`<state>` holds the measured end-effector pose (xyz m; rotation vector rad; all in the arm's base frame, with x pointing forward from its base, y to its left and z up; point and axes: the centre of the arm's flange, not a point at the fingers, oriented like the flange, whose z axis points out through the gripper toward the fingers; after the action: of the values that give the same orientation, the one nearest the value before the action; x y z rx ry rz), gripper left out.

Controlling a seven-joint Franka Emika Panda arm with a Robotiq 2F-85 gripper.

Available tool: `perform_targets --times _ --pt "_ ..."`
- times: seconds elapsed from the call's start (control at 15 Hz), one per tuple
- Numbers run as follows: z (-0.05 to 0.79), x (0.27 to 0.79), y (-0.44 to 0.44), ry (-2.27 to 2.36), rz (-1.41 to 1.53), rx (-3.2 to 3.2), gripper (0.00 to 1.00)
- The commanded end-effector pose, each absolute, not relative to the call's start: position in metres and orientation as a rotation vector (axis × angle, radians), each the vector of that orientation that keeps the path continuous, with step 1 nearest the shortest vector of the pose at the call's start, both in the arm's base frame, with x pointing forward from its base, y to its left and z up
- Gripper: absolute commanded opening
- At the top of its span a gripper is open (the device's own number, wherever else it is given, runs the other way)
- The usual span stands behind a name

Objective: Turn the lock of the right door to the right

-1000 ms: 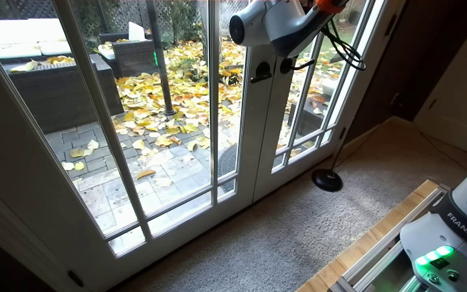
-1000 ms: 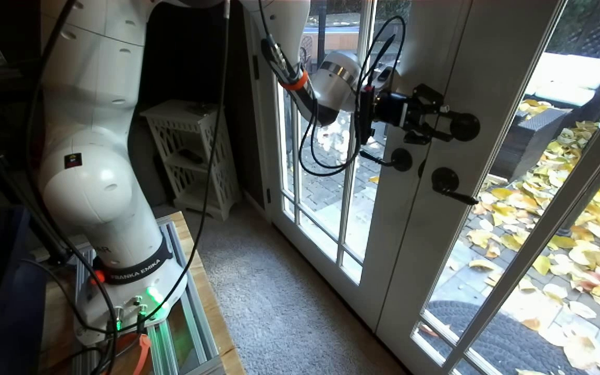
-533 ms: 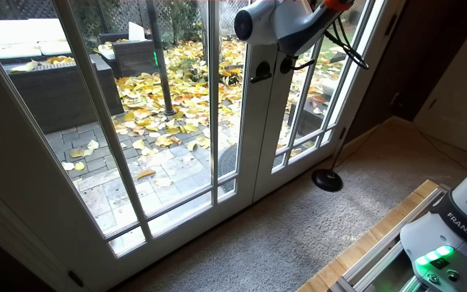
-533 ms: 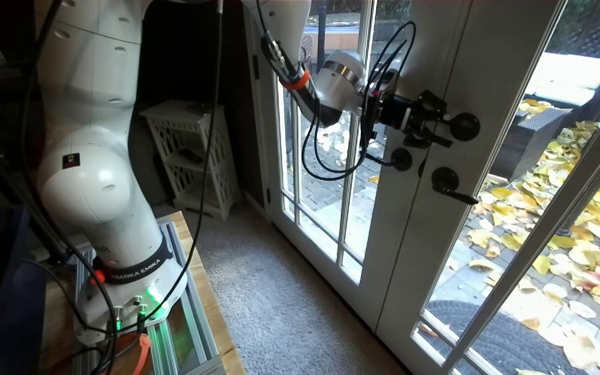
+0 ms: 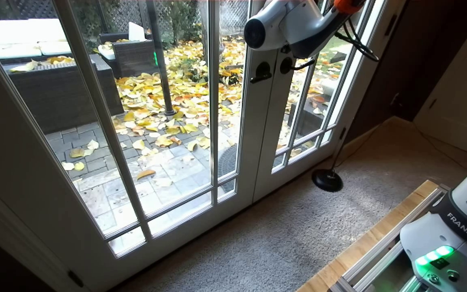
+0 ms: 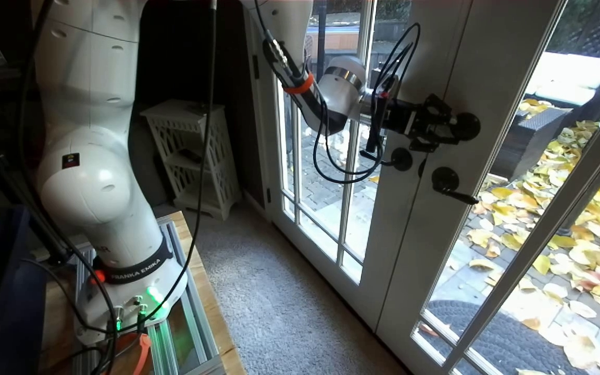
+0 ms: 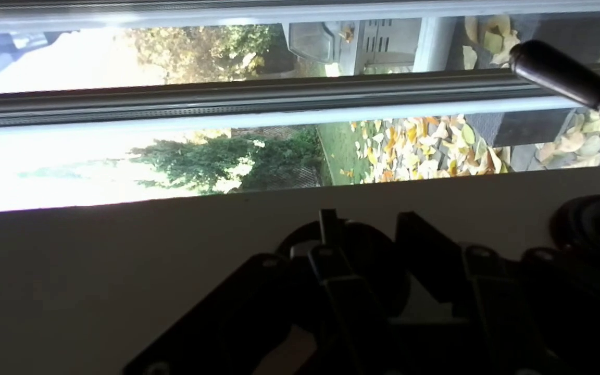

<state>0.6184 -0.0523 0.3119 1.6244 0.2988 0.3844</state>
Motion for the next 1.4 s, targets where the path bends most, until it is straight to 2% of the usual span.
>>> perform_targets --times 0.0,0.13,0.27,0.33,0.4,1.33 --pt "0.325 0.615 -0.054 0.399 0.449 1.565 0.22" --pt "0.33 0.61 -0.052 0.423 0.465 1.548 0.07" --pt "0.333 0.605 -0.05 0.447 0.471 1.537 0.01" --pt "0.334 0.603 -0.05 0.458 0.473 1.536 0.03" --pt "0.335 0.6 -0.05 0.456 0.467 1.549 0.01" --pt "0.424 0.587 -0.065 0.367 0.521 2.189 0.03"
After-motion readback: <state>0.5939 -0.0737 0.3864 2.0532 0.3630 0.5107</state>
